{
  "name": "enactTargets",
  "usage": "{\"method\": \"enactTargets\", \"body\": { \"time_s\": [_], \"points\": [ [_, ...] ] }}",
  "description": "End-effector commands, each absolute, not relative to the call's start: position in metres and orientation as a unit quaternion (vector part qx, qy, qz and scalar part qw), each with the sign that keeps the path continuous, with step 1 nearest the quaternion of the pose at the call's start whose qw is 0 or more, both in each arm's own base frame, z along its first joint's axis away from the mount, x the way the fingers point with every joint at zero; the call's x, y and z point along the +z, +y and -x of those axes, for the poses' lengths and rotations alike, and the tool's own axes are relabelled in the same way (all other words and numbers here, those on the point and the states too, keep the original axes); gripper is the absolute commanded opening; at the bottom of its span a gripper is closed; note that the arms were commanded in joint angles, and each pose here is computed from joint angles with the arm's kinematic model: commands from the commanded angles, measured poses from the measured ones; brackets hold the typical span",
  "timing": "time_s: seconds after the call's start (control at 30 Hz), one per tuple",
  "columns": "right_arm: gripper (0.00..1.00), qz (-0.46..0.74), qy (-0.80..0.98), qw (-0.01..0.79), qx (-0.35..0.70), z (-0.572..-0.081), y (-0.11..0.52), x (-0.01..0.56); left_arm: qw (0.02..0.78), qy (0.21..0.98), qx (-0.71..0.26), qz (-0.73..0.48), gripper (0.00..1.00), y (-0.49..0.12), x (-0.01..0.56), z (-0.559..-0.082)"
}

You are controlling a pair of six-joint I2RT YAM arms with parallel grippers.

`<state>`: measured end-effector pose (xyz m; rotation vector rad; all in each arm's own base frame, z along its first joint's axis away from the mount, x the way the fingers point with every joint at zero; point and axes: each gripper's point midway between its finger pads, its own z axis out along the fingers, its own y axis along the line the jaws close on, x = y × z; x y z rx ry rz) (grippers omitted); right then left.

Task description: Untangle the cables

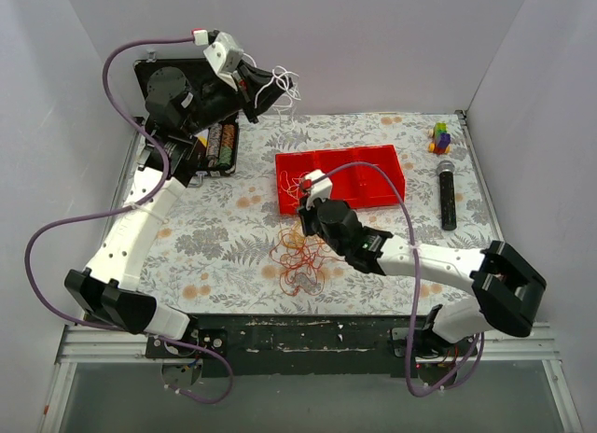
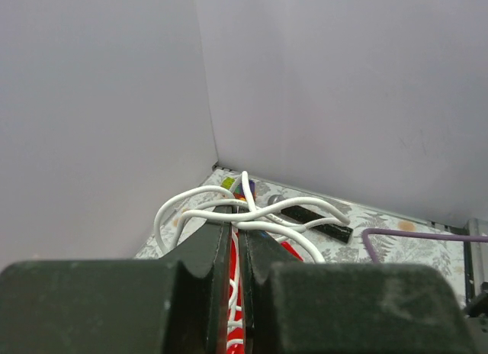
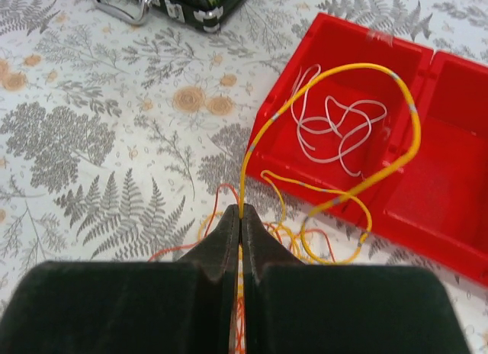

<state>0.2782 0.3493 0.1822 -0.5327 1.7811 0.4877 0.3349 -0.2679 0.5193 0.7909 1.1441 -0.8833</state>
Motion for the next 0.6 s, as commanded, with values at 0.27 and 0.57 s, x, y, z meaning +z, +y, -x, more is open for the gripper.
{"method": "enactTargets", "body": {
  "time_s": [0.27, 0.57],
  "points": [
    [0.01, 0.100, 0.753, 0.600, 0.251, -0.212, 0.247, 0.217, 0.764, 0.511, -0.269, -0.289, 0.00, -0.247, 0.544, -0.399],
    [0.01, 0.041, 0.765, 0.589, 0.258, -0.198, 0.209, 0.216, 0.727, 0.535, -0.305, -0.304, 0.00, -0.293, 0.510, -0.408]
  ]
}}
